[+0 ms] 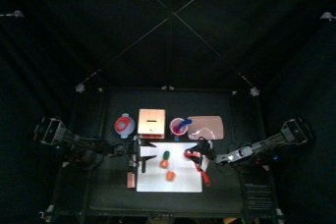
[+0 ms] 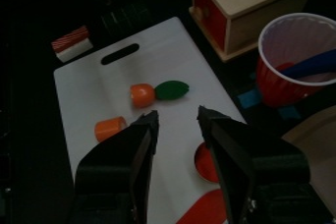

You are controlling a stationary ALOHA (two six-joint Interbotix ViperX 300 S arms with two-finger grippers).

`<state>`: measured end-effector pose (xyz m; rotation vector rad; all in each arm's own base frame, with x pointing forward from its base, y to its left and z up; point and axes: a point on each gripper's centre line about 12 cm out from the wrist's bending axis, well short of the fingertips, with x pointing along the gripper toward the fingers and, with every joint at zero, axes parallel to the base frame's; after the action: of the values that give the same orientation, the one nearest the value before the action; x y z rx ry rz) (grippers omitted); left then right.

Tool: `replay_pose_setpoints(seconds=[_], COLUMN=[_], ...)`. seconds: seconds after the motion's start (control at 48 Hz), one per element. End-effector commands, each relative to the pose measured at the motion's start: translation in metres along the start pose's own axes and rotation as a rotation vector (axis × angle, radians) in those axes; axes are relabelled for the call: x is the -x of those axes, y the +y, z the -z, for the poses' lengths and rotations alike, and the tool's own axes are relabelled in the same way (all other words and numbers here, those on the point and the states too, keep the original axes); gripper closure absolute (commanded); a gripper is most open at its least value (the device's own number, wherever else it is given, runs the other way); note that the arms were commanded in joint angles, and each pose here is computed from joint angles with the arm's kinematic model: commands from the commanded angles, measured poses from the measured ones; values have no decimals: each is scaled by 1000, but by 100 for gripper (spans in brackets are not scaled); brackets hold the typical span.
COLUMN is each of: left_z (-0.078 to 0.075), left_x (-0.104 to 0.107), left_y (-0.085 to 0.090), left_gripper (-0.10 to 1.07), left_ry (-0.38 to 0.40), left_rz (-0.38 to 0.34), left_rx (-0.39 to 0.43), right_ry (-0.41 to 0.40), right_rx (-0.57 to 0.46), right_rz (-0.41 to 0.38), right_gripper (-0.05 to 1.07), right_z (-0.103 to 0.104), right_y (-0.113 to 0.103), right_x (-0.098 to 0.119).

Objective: Place carrot to pin bowl

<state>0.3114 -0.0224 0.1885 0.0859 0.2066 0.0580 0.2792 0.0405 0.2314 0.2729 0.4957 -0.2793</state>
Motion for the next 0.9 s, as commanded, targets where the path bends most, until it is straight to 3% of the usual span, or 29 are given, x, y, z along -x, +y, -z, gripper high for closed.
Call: replay_pose_setpoints(seconds=[0.0,0.271,0.458,0.625,0.875], left_z=[-11,-13,-16,-14,-9], left_x=[-2,-2,-1,0,5], left_y=[1,4,5,6,9], left_gripper=[11,11,11,11,11], left_ry=[-40,-48,-67,-67,-60], left_rz=[-6,-12,-16,-24,-23], left_rx=[2,-1,-4,-5,-20], right_ry=[-21,10,140,217,252], right_rx=[-17,-100,-344,-600,-727], right_rz=[-7,37,71,29,-16], right_gripper=[27,27,27,26,21], right_z=[-9,-11,-3,-2,-2], right_y=[2,-5,-10,-9,2], right_x=[2,-9,-38,-63,-86])
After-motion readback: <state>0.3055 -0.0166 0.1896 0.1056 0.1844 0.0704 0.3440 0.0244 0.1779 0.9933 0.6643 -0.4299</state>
